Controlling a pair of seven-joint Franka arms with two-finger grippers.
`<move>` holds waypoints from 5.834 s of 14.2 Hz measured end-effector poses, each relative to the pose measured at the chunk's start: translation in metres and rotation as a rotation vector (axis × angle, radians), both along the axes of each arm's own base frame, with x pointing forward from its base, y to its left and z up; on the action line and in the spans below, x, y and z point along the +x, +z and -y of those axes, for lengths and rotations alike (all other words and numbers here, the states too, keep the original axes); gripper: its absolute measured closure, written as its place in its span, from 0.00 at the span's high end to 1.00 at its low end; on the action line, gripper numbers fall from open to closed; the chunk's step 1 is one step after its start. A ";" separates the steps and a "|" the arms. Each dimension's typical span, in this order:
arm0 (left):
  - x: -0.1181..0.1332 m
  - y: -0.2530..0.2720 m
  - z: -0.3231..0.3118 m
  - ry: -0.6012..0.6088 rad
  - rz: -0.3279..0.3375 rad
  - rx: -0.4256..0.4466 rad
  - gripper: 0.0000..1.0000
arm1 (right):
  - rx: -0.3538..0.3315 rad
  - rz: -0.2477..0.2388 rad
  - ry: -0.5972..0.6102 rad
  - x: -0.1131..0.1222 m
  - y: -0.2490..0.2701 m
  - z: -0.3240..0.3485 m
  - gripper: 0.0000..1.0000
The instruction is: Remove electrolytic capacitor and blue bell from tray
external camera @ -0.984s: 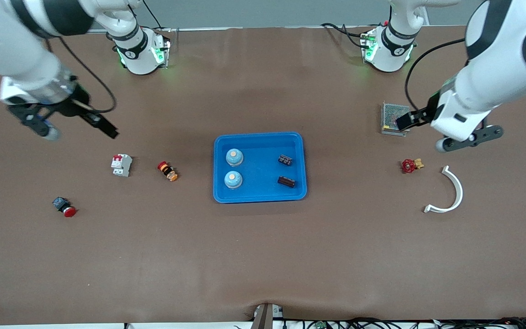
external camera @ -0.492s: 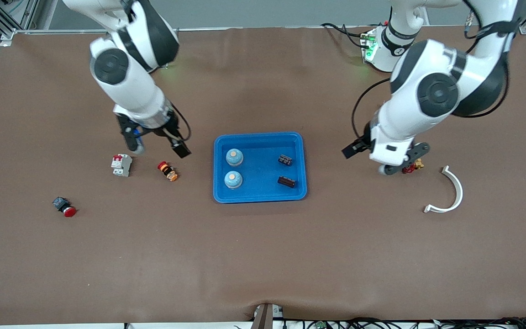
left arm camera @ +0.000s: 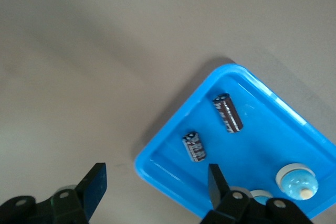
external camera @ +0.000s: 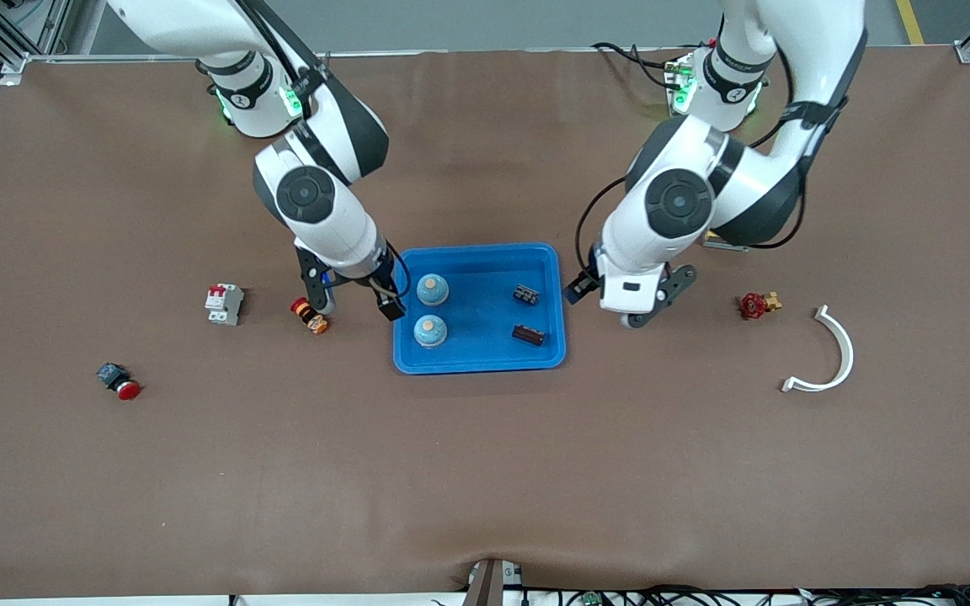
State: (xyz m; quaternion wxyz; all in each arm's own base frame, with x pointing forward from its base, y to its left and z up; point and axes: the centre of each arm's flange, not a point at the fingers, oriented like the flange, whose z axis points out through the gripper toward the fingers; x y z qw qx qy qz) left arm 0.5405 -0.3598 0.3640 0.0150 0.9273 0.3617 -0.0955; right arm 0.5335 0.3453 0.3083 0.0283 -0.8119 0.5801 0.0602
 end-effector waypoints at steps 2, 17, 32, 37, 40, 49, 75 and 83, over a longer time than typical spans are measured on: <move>-0.001 -0.025 0.015 0.062 -0.001 -0.008 0.83 | 0.008 -0.013 -0.020 0.015 -0.016 -0.006 1.00; -0.031 -0.145 0.077 0.292 -0.033 0.023 0.58 | -0.051 -0.035 0.003 0.041 -0.117 -0.049 1.00; -0.042 -0.174 0.086 0.313 -0.050 0.052 0.33 | -0.047 0.020 -0.005 0.066 -0.093 -0.050 0.65; -0.031 -0.144 0.083 0.267 0.013 0.085 0.33 | -0.084 -0.022 0.207 0.084 -0.048 -0.046 0.65; -0.025 -0.094 0.076 0.241 0.046 0.118 0.33 | -0.084 -0.035 0.382 0.102 -0.031 -0.019 0.65; 0.005 -0.040 -0.048 0.067 0.006 0.192 0.33 | -0.033 -0.012 0.804 0.156 -0.012 0.136 0.65; -0.030 -0.187 -0.267 -0.164 -0.195 0.228 0.37 | -0.094 0.023 1.272 0.073 -0.081 0.435 0.65; -0.011 -0.163 -0.251 -0.127 -0.133 0.192 1.00 | -0.071 0.043 1.273 0.067 -0.125 0.444 0.65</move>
